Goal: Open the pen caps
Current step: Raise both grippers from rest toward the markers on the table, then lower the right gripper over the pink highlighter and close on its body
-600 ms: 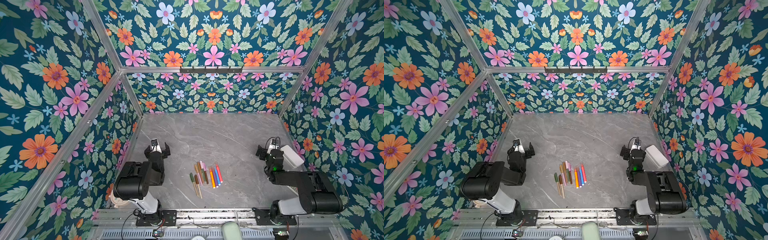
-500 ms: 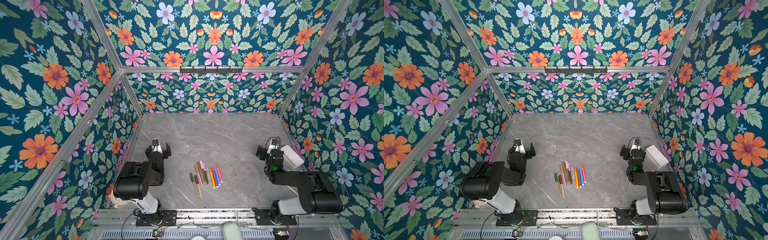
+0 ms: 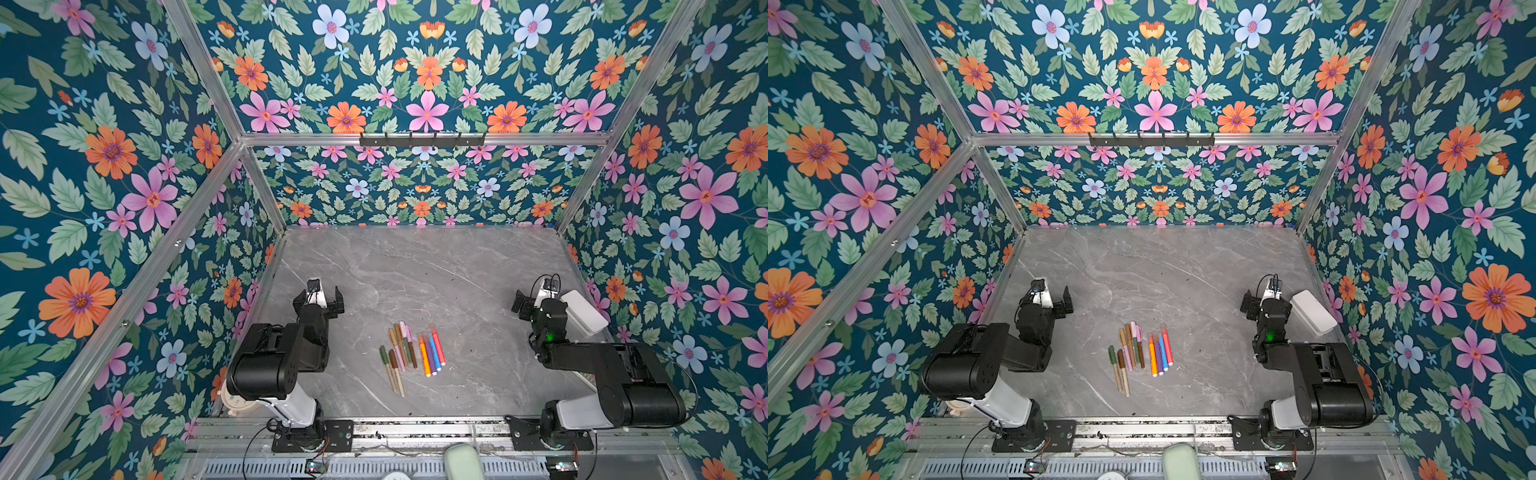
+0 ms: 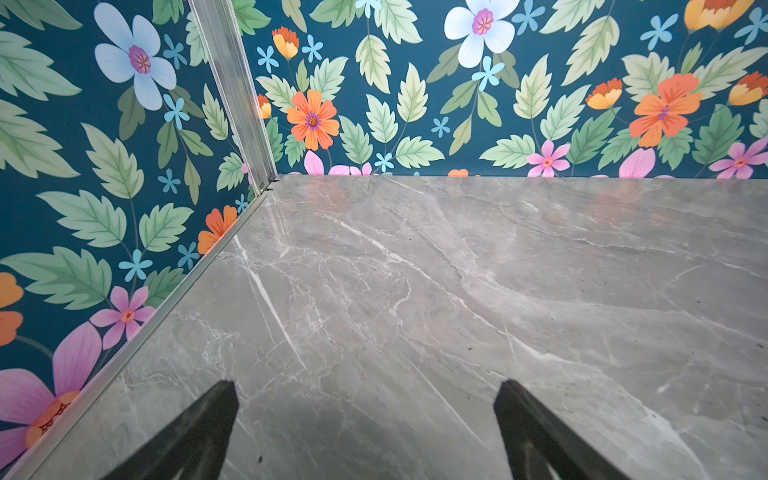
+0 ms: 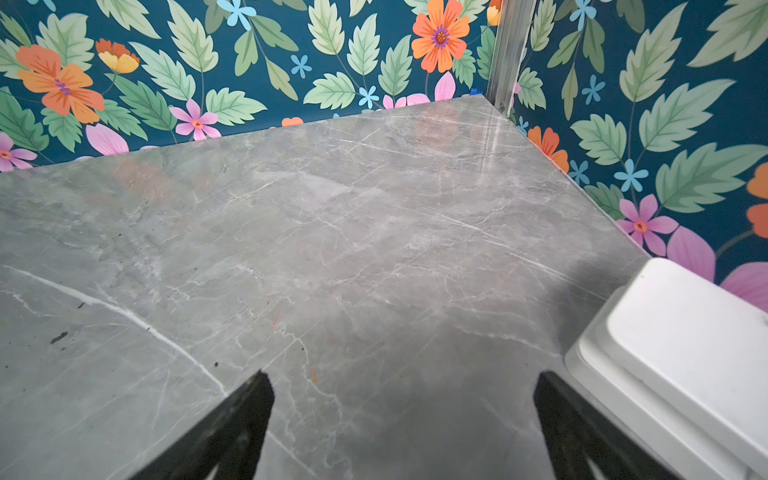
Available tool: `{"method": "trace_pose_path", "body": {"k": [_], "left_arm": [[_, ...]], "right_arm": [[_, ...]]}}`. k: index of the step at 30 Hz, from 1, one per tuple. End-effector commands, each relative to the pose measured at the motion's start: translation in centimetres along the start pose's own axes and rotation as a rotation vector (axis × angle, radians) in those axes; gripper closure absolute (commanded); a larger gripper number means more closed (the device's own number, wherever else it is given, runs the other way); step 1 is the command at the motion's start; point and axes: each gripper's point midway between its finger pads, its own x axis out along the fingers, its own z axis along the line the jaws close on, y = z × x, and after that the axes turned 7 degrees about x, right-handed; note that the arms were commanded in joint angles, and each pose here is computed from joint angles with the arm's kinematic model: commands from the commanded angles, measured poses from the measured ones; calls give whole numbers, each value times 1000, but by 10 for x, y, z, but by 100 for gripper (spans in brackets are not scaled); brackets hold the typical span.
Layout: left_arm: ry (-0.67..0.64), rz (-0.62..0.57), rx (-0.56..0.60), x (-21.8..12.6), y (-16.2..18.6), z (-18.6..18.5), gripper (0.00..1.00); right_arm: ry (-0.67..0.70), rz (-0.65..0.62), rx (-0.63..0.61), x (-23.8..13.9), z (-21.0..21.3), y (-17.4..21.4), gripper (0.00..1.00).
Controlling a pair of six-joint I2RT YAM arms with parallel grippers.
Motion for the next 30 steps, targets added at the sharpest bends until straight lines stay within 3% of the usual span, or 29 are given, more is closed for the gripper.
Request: {"method": "trace_pose_path", "body": {"k": [1, 5, 7, 11, 15, 18, 20, 21, 23, 24, 25, 27, 30], "left_arm": [[2, -24, -1, 0, -6, 0, 0], [3, -25, -1, 0, -6, 0, 0], [3, -24, 2, 0, -6, 0, 0], [91, -66, 29, -8, -11, -14, 0], [-4, -19, -11, 1, -6, 2, 0], [-61, -1, -39, 4, -3, 13, 0], [-65, -1, -36, 3, -3, 14, 0], [-72, -6, -36, 2, -4, 15, 0], [-160, -4, -28, -3, -11, 24, 0], [-184, -9, 11, -9, -22, 20, 0], [-186, -16, 75, -15, -36, 8, 0], [-168, -100, 126, -32, -73, -22, 0], [39, -137, 174, -57, -104, -97, 0]], "right_arm": [[6, -24, 5, 1, 0, -6, 1], [-22, -20, -22, 1, 7, -5, 1], [-189, 1, -101, -7, 35, 4, 1], [-327, -68, -157, -27, 54, 4, 1], [-331, -77, -151, -32, 58, -10, 1], [-406, 15, -147, -54, 74, -26, 1], [-491, -74, -86, -81, 88, -57, 1], [-488, -131, 24, -92, 85, -76, 1], [-305, -135, 409, -98, 47, -91, 1], [-169, -65, 573, -101, 24, -78, 1], [-139, -3, 563, -109, 20, -67, 1], [-310, 67, 423, -128, 48, -61, 1], [-452, 206, 505, -144, 71, -36, 1]]}}
